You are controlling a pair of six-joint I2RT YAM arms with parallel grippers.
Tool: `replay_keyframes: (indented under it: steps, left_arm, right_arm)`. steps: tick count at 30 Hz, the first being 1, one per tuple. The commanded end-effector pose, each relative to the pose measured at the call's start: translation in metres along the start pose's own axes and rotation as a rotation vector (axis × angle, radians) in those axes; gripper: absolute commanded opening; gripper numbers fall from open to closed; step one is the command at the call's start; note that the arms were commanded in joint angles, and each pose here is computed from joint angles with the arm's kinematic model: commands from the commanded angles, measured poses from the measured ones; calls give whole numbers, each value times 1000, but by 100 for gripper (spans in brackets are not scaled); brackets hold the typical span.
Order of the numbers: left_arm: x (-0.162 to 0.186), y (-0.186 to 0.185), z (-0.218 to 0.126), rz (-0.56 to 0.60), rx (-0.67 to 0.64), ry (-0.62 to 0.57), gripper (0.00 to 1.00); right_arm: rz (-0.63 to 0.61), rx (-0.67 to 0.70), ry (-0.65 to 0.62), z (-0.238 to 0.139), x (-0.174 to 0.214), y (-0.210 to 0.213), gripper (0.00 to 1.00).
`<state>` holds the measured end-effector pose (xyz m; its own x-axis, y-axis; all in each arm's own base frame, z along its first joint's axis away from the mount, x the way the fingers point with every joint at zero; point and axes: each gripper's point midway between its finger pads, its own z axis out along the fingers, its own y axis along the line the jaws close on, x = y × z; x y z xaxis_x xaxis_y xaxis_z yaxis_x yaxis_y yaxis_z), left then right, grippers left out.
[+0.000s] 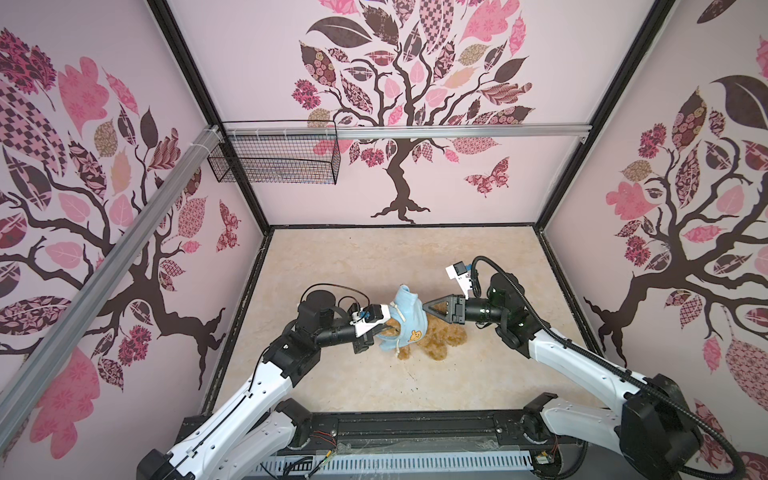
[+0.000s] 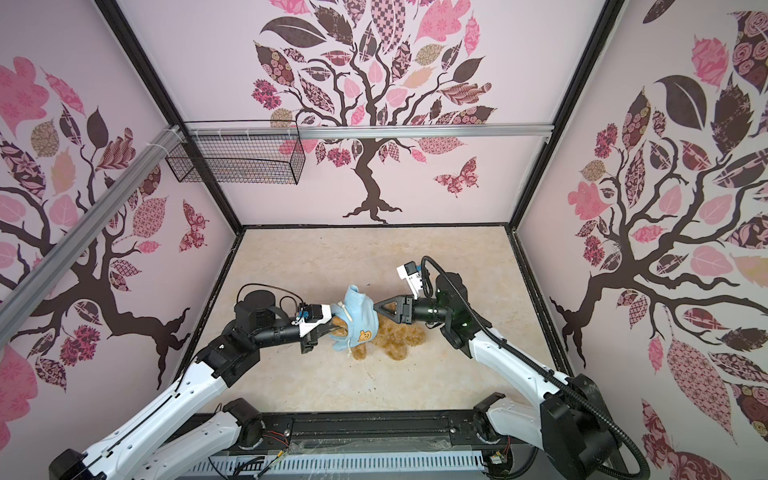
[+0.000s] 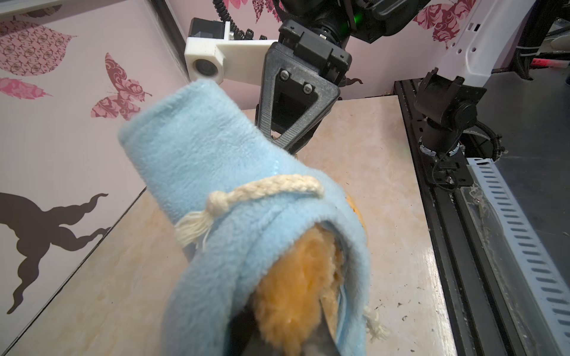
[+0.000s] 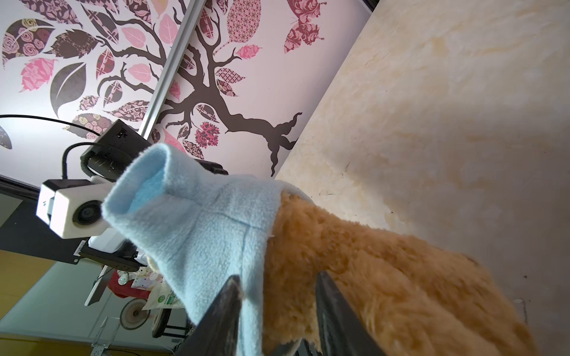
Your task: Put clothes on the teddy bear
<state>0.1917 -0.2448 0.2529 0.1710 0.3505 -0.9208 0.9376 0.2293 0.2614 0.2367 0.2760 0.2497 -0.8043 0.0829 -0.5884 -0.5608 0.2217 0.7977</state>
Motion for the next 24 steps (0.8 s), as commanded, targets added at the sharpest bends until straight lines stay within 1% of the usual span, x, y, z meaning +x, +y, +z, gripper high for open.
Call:
replay_keyframes:
  steps: [1,3,4,7,9,11,15,17,19,24]
  left_arm:
    - [-3,-2,2,24,14,-14,0]
    - [-2,-2,2,22,17,-12,0]
    - [-1,-3,3,21,19,-10,0]
    - [1,-4,2,25,22,-2,0]
    - [2,-5,1,28,24,5,0]
    - [2,-7,-1,34,27,3,0]
    - [-7,-12,-8,44,30,-32,0]
    - [-13,-15,-11,43,29,-66,0]
    - [-19,-16,-15,44,17,-102,0]
    - [-34,-13,-26,54,-30,-180,0]
  right_arm:
    - [-30,-51,-1,8,-10,16,40]
    - [-28,-52,5,13,-9,16,35]
    - [-25,-54,10,15,-9,16,31]
    - [-22,-47,-5,18,-13,14,13]
    - [-19,12,-38,14,-17,3,7]
    - [11,100,-86,4,-22,-18,0]
    - [177,214,-217,-29,-24,-75,0]
    - [288,237,-301,-49,-20,-104,0]
    - [361,240,-355,-60,-16,-120,0]
    - [436,297,-377,-63,-2,-146,0]
